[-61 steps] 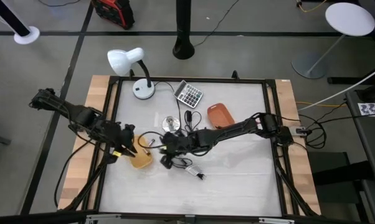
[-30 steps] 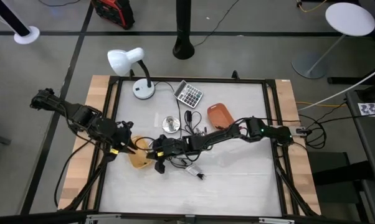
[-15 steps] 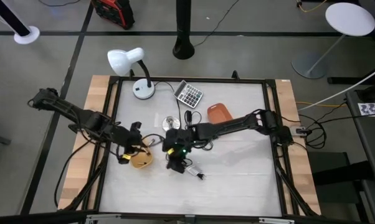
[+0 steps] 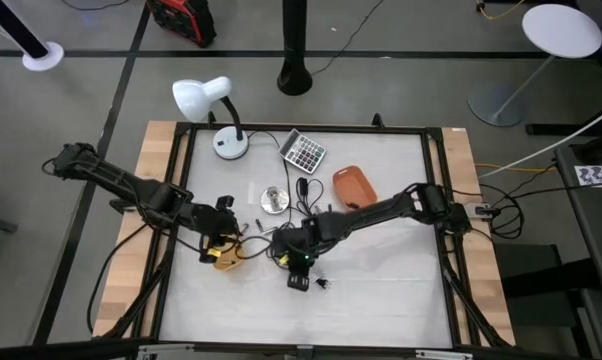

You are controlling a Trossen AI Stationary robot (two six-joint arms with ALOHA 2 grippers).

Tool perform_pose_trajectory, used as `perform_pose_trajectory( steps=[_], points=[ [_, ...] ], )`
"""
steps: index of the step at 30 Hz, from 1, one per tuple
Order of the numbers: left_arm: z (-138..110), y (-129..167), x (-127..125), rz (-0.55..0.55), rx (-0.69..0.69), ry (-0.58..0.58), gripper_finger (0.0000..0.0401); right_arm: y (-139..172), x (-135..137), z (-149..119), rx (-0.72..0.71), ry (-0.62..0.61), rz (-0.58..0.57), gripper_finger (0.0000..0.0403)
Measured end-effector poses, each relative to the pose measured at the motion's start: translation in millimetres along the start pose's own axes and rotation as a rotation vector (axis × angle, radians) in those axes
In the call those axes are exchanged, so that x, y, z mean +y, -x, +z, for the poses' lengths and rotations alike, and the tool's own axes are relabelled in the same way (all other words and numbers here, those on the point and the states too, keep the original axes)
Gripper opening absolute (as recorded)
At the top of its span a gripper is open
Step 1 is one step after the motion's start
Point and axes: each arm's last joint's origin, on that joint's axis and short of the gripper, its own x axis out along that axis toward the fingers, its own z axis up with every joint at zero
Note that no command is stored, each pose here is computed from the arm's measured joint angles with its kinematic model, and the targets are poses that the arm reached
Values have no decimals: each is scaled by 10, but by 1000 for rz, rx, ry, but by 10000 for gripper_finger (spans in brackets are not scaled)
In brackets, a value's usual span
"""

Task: Sort batteries
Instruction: Put the brown battery into the orange bin

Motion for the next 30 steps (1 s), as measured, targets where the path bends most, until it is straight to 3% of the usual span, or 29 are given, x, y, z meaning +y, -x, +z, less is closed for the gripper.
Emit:
perform_pose_trajectory(
  steps=[4,10,30],
  points=[
    [-1,0,0,0,1,-3,72,6,-108,-24,1,-91,-137,83],
    [-4,0,0,0,4,-4,72,14,-137,-14,-8,-154,-151,120],
    [-12,0,0,0,12,-17,72,-276,-273,-21,-3,-198,-213,124]
  ],
)
